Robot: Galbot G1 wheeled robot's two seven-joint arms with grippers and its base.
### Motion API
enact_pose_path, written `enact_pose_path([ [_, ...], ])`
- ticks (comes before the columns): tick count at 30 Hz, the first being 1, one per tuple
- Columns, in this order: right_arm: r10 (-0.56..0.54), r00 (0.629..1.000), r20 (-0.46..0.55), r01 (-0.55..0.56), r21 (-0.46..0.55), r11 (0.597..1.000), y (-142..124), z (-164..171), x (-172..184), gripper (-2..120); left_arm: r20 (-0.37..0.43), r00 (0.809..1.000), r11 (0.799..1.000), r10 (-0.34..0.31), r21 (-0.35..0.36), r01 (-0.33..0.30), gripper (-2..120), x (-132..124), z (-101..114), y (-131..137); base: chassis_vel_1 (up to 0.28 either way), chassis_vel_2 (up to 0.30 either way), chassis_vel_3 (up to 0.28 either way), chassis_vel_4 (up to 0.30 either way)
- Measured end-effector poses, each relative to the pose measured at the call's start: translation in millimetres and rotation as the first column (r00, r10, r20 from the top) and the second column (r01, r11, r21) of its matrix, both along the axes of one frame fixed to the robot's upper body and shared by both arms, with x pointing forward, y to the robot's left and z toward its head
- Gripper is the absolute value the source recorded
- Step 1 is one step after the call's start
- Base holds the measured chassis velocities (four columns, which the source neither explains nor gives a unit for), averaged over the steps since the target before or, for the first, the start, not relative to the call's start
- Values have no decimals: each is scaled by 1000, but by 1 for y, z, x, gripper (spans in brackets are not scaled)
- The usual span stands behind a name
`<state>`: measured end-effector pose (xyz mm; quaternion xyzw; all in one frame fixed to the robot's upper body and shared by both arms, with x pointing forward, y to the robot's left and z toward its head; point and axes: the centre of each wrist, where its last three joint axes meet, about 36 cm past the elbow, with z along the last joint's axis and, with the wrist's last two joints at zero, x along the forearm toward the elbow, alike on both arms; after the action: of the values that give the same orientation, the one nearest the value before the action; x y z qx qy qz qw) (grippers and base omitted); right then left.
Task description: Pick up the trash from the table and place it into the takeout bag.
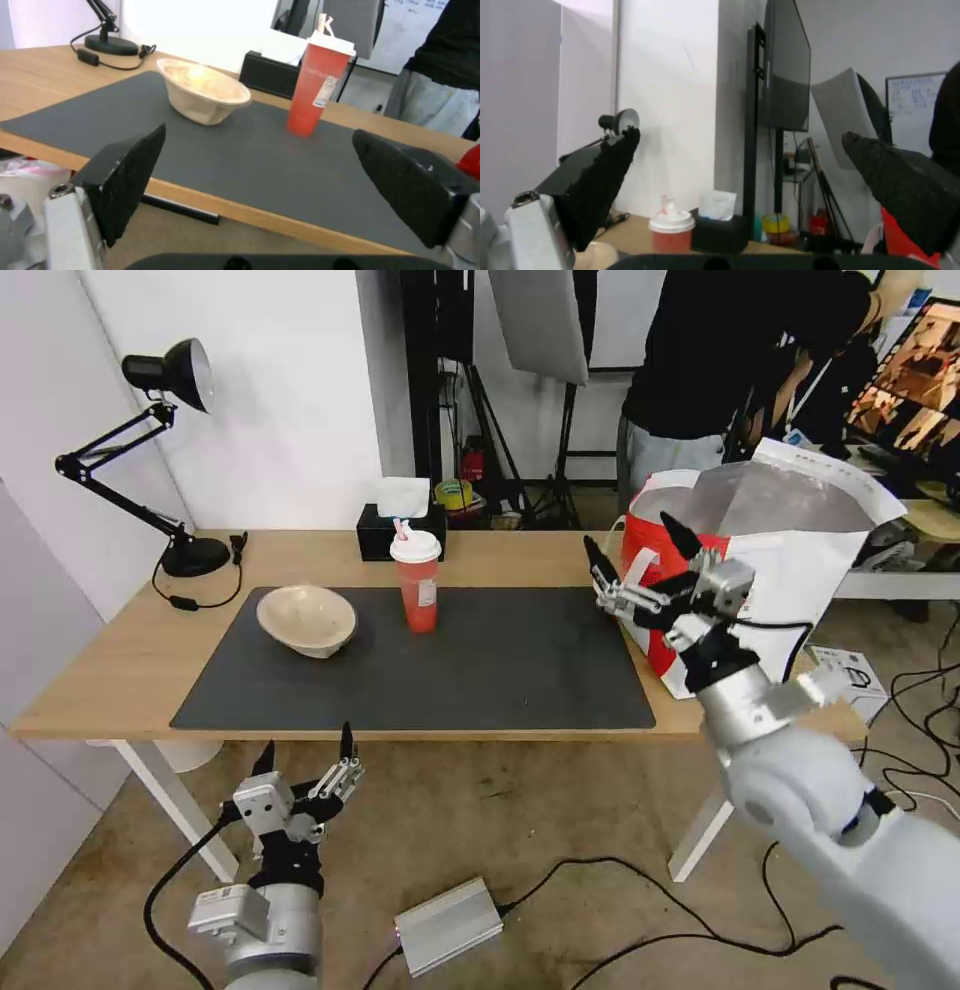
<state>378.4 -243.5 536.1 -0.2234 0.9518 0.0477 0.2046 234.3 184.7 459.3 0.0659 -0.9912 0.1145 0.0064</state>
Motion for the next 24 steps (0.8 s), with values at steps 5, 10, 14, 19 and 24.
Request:
enact_pose_path([
  [5, 26, 997, -74, -22, 51, 998, 13, -12, -31, 100, 2, 1000, 1000, 1, 1, -1, 100, 0, 1, 0, 0, 0, 0, 0],
  [10, 34, 992, -124, -26, 64, 998, 21, -23, -55, 100, 4, 1000, 1000, 2, 2, -2, 100, -1, 2, 1, 0, 0, 0, 0],
  [14, 20, 990, -139, -10, 73, 997, 25, -28, -72, 100, 6, 1000, 1000, 3, 2, -3, 100, -1, 3, 1, 0, 0, 0, 0],
  [19, -7, 988, -151, 19, 76, 997, 30, -37, -88, 100, 7, 1000, 1000, 4, 3, -4, 100, -2, 4, 1, 0, 0, 0, 0],
  [24, -39, 985, -168, 52, 72, 996, 40, -47, -102, 100, 9, 1000, 1000, 5, 3, -5, 100, -2, 4, 1, 0, 0, 0, 0],
])
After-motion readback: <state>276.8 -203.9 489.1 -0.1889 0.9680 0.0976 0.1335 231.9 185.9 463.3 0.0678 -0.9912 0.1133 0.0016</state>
